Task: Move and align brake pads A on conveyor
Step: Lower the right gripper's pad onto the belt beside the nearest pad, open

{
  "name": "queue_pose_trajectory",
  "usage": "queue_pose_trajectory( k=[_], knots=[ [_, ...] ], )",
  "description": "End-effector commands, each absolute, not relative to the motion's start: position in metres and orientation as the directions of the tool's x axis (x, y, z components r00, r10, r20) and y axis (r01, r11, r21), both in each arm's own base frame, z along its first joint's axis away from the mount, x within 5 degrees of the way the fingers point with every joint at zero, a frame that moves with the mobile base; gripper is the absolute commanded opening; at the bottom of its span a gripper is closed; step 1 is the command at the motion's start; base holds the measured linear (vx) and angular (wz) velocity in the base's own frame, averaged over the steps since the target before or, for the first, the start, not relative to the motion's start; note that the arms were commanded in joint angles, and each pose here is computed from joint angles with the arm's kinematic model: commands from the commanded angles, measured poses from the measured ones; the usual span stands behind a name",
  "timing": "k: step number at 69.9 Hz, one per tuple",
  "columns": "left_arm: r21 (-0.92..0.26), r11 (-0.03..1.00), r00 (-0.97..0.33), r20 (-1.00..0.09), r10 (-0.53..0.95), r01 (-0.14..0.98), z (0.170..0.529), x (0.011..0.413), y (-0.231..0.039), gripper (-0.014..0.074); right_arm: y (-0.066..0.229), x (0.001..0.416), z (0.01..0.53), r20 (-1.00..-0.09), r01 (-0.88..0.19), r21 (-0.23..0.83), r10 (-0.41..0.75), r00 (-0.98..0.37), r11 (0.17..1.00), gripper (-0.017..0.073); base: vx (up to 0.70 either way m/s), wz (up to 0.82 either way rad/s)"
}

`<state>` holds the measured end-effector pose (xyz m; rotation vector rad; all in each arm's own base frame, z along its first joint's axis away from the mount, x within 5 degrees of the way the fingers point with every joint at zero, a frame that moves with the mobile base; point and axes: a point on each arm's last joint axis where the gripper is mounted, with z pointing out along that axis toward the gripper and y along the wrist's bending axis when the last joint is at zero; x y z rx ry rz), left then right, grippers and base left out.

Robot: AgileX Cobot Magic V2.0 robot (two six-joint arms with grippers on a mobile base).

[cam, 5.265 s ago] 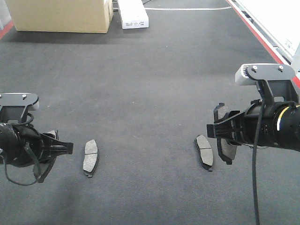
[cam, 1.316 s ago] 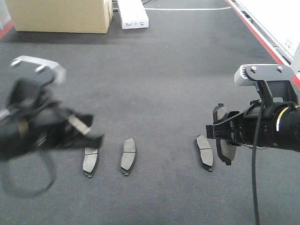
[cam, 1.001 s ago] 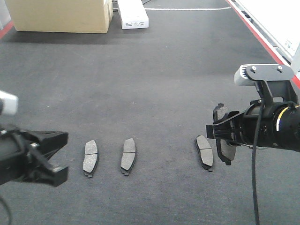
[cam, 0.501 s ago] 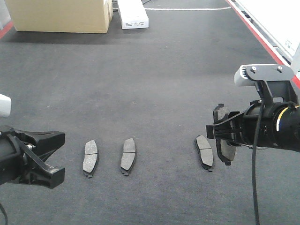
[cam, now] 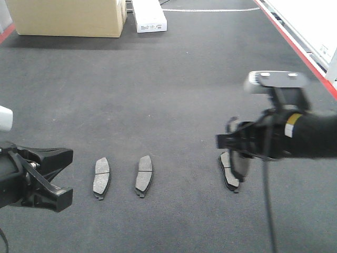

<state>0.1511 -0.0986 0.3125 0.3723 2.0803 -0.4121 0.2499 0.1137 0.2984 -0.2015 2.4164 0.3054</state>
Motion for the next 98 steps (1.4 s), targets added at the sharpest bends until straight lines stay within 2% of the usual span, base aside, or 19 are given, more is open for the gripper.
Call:
queue_pose_trajectory(
  k=[1,28,51,62,72,88,98],
  knots=[
    [-0.151,0.881,-0.435,-0.898,0.067,0.448,0.327,0.152,-0.101,-0.0006,0.126,0.27,0.311,-0.693,-0.259,0.187,-0.059,-0.718,0.948,0.0097,0.0,0.0],
    [-0.151,0.881,-0.435,-0.898,0.067,0.448,0.327,0.152,-0.101,-0.0006,0.164,0.338,0.255,-0.525,-0.268,0.199,-0.128,-0.841,0.943,0.0101,0.0,0.0],
    [-0.151,0.881,-0.435,-0.898,0.067,0.448,0.327,0.152,-0.101,-0.0006,0.176,0.362,0.206,-0.451,-0.238,0.206,-0.124,-0.884,0.949,0.011,0.0,0.0],
    [-0.151,0.881,-0.435,-0.898,0.067,0.448,0.327,0.152,-0.101,-0.0006,0.179,0.366,0.196,-0.446,-0.219,0.227,-0.098,-0.89,0.949,0.0127,0.0,0.0],
    [-0.151,0.881,-0.435,-0.898,0.067,0.448,0.327,0.152,-0.101,-0.0006,0.179,0.366,0.193,-0.442,-0.223,0.225,-0.104,-0.891,0.949,0.0202,0.0,0.0],
    [-0.151,0.881,-0.435,-0.898,0.067,0.448,0.327,0.152,-0.101,-0.0006,0.179,0.367,0.194,-0.454,-0.225,0.223,-0.103,-0.885,0.949,0.0403,0.0,0.0],
    [-0.151,0.881,-0.435,-0.898,0.067,0.448,0.327,0.152,-0.101,-0.0006,0.177,0.366,0.202,-0.466,-0.23,0.222,-0.103,-0.878,0.948,0.0449,0.0,0.0]
  ],
)
